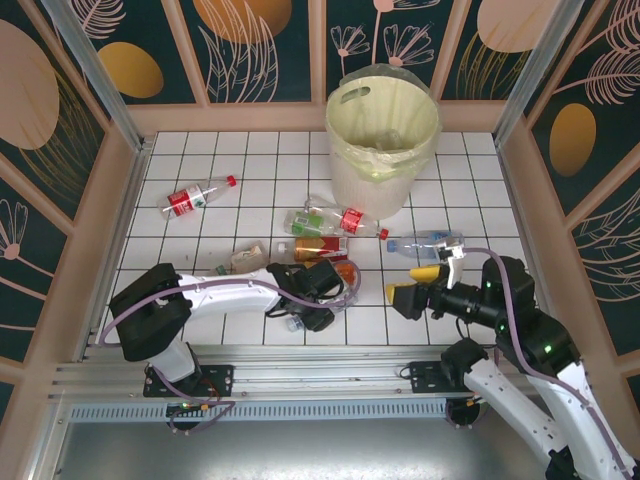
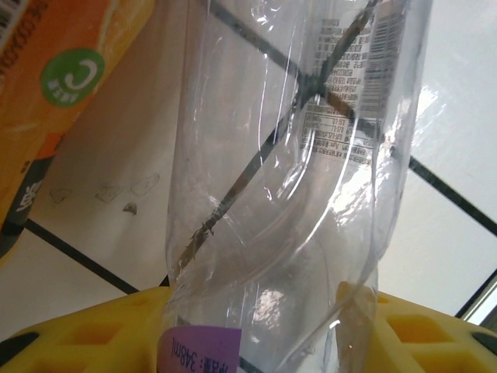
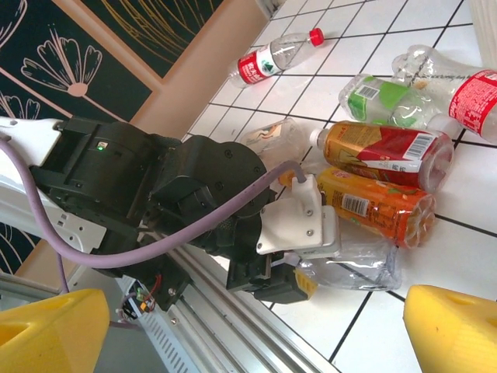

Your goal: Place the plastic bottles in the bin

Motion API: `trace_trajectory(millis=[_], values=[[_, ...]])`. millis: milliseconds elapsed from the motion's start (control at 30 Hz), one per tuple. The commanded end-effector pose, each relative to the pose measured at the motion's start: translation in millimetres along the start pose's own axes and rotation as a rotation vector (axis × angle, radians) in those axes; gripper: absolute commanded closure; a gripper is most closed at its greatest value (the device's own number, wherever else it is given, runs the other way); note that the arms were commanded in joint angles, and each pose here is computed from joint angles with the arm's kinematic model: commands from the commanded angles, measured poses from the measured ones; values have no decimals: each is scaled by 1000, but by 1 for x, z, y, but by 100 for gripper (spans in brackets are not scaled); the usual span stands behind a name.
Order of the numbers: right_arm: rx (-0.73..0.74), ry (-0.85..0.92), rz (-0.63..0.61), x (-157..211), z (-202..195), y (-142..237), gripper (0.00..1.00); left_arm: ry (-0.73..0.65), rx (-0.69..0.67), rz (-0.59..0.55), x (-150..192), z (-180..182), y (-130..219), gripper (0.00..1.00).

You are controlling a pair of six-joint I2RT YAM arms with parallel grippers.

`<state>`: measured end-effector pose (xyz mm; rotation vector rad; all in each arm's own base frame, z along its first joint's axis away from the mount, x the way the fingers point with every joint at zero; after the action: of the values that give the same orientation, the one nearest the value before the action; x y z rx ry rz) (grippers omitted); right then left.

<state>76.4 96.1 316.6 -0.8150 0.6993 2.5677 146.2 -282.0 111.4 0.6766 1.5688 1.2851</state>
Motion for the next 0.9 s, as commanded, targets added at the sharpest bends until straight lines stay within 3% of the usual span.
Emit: trace_trajectory(millis=[0,267,400,700,867], values=[[-32,15,-34,-1,4,4,2,0,43,-117,-18,-5,23,46],[-126,93,-165,-9,21,23,3,38,115,-362,-60,-10,83,46],[-137,102,-269,-16,26,33,3,66,69,-485,-89,-4,118,46],[-92,70,-555,-37,25,53,3,144,-64,-741,-170,18,183,47],[49,-19,-688,-46,8,57,3,192,-102,-857,-210,38,214,48]])
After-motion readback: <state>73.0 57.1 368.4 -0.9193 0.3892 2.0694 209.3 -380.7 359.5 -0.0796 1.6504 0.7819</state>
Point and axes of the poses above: each hand's point on the last joint's axis, 136 mm out from that joint toward the fingers, its own y axis back along the fingers, its own z axis along the line the jaws close on, x = y × z, the point moved 8 cm from there along y, back along the fingers, and after that the axes turned 13 degrees about -y, right-handed, at the moved point
